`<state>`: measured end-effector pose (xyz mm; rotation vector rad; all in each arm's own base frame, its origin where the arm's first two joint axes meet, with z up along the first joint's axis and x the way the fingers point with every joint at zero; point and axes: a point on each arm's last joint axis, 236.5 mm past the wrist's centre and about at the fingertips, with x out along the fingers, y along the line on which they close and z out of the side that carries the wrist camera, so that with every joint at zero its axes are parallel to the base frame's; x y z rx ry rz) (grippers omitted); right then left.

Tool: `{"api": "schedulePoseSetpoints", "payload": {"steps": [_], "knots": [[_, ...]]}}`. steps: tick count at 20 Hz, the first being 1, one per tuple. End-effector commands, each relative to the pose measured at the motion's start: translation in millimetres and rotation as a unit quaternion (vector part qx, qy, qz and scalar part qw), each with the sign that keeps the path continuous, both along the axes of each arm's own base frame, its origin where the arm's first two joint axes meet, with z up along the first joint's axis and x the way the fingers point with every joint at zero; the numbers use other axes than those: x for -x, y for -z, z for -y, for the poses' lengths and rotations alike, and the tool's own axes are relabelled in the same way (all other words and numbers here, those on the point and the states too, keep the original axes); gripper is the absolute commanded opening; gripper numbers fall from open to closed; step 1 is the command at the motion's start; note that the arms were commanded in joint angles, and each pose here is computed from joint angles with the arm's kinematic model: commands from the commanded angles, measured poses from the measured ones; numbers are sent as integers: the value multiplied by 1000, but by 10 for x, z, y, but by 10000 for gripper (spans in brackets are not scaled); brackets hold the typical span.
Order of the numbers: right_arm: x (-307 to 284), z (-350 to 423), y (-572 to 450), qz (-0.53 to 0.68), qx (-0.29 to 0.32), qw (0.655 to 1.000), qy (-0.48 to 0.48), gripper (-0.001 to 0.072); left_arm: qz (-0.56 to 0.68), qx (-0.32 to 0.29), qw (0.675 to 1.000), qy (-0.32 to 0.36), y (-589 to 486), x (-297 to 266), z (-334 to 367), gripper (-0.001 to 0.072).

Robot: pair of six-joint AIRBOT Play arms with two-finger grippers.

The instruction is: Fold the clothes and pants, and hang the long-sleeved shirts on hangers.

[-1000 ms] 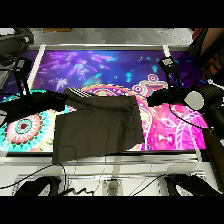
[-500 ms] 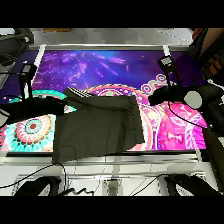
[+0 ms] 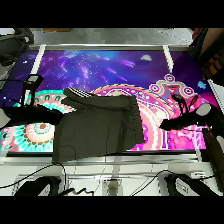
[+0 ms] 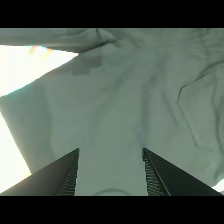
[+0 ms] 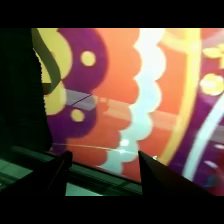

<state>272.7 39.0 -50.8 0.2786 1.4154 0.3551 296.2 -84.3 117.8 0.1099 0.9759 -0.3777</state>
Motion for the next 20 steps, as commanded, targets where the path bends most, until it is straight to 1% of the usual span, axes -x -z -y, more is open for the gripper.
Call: {"api": "schedulePoseSetpoints", "payload": {"steps": [1,2,4,7,9,11,12,14,16,18,19,20], "knots": [[276,-341,275,-63,-107,990,65,442,-5,-7,1000,-1,29,4,-29,493],[333,-402,349,-83,-121,987,69,442,-7,-8,1000,-1,45,0,-29,517],[406,-563,441,-121,-153,978,70,442,-15,-10,1000,-1,93,-19,-33,633],[499,-813,603,-157,-174,971,41,441,-34,-15,999,-2,221,-41,-46,626],[511,-1009,653,-157,-190,969,15,415,-53,-23,998,-14,367,-69,-128,624],[520,-1139,665,-149,-198,969,-11,407,-78,-32,995,-56,519,-127,-373,624],[495,-1147,670,-142,-199,970,-11,390,-88,-29,993,-78,576,-155,-508,623],[444,-1122,697,-133,-194,972,-3,382,-125,-20,983,-130,716,-118,-827,622],[398,-1103,723,-125,-188,974,2,338,-176,-9,969,-175,892,42,-1110,622],[363,-1110,719,-113,-190,975,-3,339,-219,1,953,-208,1071,260,-1317,622],[366,-1103,724,-111,-189,976,-6,376,-236,4,947,-218,1154,378,-1399,622],[366,-1081,730,-109,-187,976,-8,430,-251,7,942,-224,1230,485,-1463,622]]}}
